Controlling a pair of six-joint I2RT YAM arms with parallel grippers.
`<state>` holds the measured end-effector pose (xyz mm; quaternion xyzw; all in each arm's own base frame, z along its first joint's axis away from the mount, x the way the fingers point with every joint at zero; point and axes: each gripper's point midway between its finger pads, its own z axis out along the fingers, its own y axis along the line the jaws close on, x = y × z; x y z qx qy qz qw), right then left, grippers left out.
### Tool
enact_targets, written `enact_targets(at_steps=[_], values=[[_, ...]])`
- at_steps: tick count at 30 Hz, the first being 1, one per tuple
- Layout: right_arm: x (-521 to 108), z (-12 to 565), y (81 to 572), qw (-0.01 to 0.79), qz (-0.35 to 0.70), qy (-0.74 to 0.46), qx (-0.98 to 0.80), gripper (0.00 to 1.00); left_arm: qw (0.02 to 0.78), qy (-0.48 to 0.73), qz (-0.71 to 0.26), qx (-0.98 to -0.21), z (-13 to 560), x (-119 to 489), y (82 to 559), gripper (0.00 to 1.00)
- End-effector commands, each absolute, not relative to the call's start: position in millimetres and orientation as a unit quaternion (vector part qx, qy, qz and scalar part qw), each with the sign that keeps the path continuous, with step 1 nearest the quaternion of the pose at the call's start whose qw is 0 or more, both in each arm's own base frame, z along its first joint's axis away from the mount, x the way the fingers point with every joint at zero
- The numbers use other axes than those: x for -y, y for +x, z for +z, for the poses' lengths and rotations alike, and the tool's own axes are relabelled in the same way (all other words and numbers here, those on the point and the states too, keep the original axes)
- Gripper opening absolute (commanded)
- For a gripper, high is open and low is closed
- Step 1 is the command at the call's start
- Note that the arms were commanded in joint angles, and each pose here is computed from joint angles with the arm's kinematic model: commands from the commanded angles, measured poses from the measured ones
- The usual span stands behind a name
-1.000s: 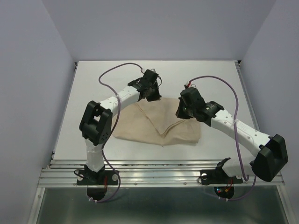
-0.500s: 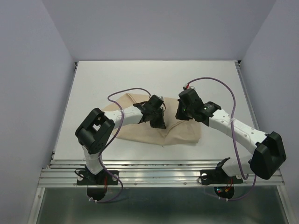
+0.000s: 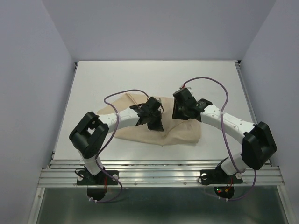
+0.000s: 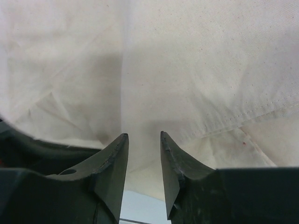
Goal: Prepare the surgical pack
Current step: Pack the surgical kit at the center of the board.
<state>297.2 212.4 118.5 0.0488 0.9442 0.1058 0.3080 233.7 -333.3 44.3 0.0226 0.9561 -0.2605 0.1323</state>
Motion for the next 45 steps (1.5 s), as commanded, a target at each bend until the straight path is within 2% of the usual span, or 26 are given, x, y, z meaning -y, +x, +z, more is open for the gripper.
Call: enact_targets(at_steps=[1,5,11,24,28,32,36,41,43,45], values=[[-224,135,314,0.335,0.123,0.063,-0.932,0.39,0.183,0.023,-0.263,-0.947,95,306,242,0.0],[-232,126,313,0.33,0.119,0.057,-0.935,0.43,0.214,-0.01,-0.251,-0.944,115,263,258,0.0],[-244,113,319,0.325,0.11,0.055,-0.938,0.47,0.243,-0.078,-0.205,-0.945,112,183,280,0.0],[-239,57,311,0.288,0.044,0.053,-0.955,0.46,0.245,-0.146,-0.164,-0.944,92,113,280,0.0],[-237,49,309,0.282,0.037,0.051,-0.957,0.39,0.241,-0.184,-0.135,-0.943,82,87,279,0.0],[-238,45,308,0.279,0.039,0.047,-0.958,0.17,0.251,-0.216,-0.124,-0.935,87,66,281,0.0],[-240,46,308,0.28,0.046,0.043,-0.958,0.01,0.26,-0.254,-0.104,-0.926,90,44,285,0.0],[-242,49,308,0.285,0.057,0.039,-0.956,0.01,0.249,-0.3,-0.077,-0.917,80,16,285,0.0],[-244,50,307,0.286,0.063,0.037,-0.955,0.01,0.253,-0.307,-0.073,-0.915,80,11,287,0.06],[-245,53,307,0.288,0.07,0.035,-0.954,0.01,0.255,-0.323,-0.057,-0.909,79,0,288,0.32]])
